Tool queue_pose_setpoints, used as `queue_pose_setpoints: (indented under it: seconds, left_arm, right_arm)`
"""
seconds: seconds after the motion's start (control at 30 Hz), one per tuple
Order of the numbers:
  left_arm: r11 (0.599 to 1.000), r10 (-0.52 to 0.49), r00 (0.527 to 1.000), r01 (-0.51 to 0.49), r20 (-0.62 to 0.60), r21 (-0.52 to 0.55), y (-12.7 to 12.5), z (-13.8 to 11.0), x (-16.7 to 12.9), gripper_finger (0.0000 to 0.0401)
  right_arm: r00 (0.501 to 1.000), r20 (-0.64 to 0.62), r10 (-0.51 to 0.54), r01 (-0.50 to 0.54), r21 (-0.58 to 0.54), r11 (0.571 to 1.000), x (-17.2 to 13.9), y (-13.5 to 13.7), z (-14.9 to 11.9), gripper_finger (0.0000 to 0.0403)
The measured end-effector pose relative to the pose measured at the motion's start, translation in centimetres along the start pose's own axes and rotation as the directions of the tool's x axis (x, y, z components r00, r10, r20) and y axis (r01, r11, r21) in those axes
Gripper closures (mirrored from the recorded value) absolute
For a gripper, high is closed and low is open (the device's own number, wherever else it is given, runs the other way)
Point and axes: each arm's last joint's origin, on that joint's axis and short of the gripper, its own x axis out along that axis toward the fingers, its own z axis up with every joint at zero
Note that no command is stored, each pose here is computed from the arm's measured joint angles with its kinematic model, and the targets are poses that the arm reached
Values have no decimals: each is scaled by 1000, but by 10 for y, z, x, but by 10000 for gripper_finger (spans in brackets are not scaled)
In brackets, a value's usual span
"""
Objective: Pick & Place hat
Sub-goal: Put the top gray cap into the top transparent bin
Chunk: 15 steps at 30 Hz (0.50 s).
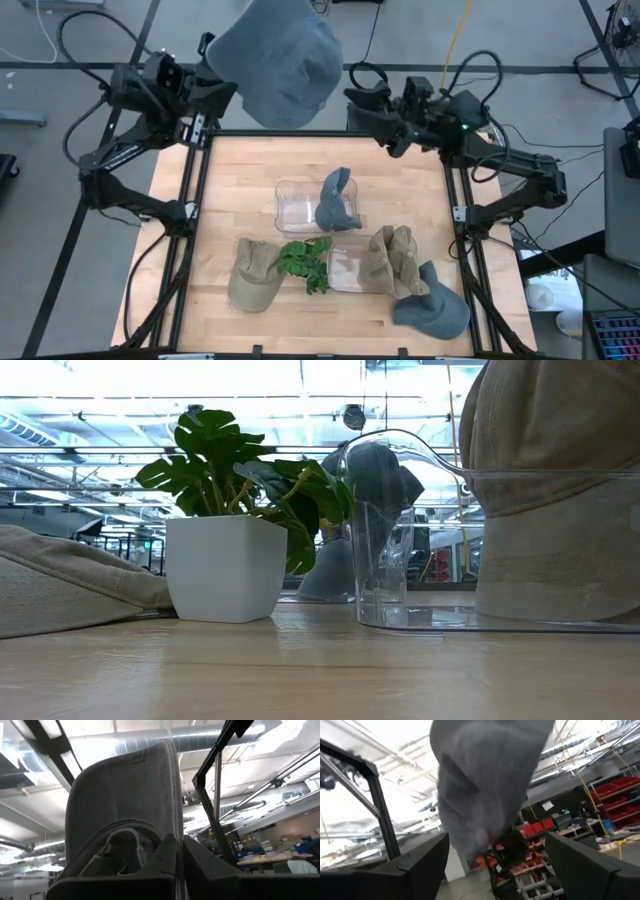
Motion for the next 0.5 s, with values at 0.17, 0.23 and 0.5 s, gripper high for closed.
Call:
queue_pose_setpoints:
  seconds: [0.17,0.23,0.5]
  left_arm:
    - [1000,-22,1000,22,22,20,4,6,7,391]
    - [999,-31,999,30,23,22,5,6,9,391]
    - [999,-32,999,32,4,27,7,-1,13,391]
  right_arm:
    - [996,-28,82,-83,-1,997,23,-1,0,87]
    - [993,-27,112,-112,-1,994,30,1,0,87]
    - [983,-27,182,-183,-41,982,46,9,0,87]
